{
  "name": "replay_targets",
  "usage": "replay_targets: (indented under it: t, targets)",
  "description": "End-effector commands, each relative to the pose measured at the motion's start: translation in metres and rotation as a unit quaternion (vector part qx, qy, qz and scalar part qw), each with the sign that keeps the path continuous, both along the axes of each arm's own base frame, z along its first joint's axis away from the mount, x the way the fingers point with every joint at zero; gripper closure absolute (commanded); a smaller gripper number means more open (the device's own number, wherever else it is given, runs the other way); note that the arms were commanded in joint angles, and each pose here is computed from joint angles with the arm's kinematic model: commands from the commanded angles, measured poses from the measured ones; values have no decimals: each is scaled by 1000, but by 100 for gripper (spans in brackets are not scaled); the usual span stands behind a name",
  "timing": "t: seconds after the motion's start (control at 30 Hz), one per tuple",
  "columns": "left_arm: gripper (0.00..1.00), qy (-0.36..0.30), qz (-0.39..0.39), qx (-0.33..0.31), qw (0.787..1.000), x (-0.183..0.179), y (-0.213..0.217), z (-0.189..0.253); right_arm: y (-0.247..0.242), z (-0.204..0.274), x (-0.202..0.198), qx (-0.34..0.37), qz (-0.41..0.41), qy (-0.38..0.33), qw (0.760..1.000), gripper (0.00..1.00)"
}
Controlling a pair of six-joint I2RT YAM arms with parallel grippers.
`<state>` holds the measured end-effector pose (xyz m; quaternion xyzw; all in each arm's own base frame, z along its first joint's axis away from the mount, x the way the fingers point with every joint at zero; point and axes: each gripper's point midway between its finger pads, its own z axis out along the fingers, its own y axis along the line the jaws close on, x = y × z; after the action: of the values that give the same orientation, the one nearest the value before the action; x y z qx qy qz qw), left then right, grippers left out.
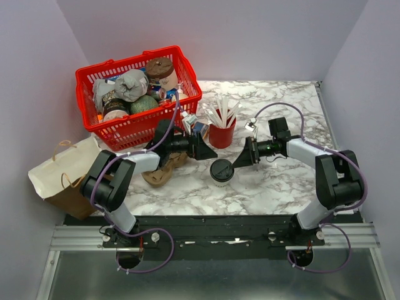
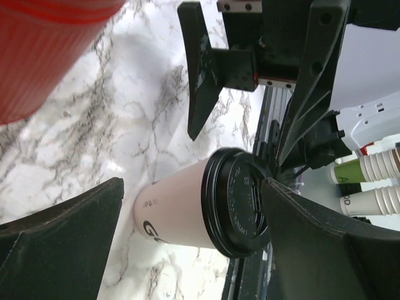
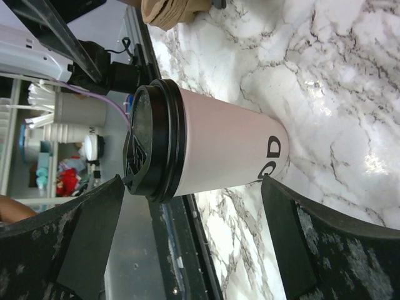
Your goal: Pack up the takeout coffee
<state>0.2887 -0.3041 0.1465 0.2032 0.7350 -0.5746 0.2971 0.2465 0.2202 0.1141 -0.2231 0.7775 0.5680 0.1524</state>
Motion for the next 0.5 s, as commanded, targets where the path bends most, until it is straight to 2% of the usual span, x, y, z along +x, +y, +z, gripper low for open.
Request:
replay_targets:
  t: [0.0,0.47]
  targets:
    - [1,29,-4,7,1000,-12,5,-15,1,-8,-9,14,5,57,998,0]
    - [2,52,-30,-15,998,-20,-8,-21,3,-19,-9,23,12,92,995,1]
